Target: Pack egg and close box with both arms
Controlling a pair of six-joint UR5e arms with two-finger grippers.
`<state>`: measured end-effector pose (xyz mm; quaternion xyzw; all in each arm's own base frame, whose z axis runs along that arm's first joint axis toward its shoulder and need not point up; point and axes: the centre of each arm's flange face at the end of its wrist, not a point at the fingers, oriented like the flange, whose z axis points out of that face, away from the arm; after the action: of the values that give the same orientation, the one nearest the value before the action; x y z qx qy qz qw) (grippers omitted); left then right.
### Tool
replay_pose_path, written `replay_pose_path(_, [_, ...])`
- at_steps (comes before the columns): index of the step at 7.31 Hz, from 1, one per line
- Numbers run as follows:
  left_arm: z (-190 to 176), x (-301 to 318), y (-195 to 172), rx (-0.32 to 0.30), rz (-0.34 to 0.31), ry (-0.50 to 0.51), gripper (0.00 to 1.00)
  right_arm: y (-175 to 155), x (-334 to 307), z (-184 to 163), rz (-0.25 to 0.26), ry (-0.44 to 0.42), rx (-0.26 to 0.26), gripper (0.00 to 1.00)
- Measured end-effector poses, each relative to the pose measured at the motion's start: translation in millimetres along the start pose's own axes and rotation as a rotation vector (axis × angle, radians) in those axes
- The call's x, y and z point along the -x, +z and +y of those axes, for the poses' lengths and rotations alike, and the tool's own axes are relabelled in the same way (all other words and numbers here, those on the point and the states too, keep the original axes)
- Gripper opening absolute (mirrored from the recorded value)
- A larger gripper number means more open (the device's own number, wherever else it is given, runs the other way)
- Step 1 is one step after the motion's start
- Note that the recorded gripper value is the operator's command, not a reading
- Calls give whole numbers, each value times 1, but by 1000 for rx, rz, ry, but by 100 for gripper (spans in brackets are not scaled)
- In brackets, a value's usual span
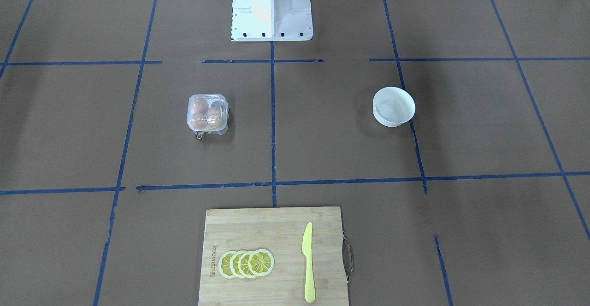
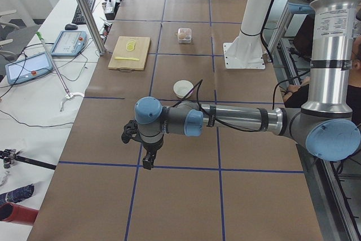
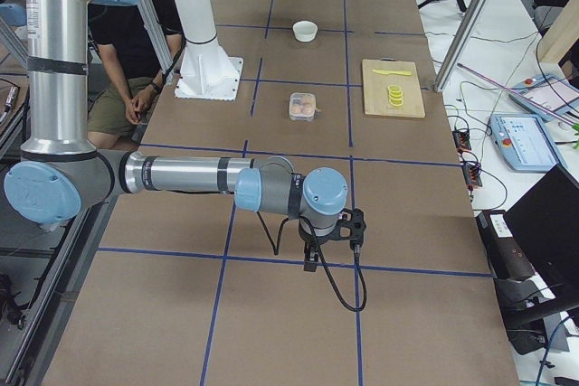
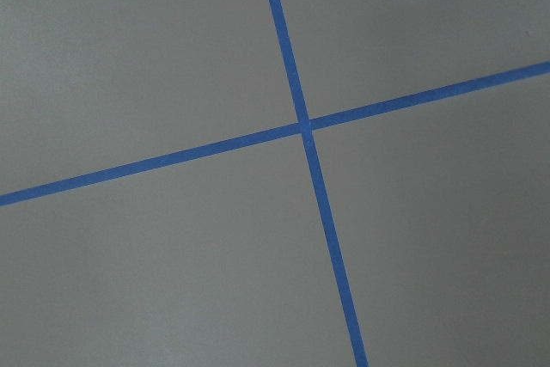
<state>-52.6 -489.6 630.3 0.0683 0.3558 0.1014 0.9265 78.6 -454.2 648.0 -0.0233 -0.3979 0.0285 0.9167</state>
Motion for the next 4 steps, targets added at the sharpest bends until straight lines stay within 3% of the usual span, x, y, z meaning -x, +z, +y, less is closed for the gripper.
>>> replay_pose_path(4, [0,-1,-1,-5,-1,5,100,-2,-1,-1,0,2,-4,100])
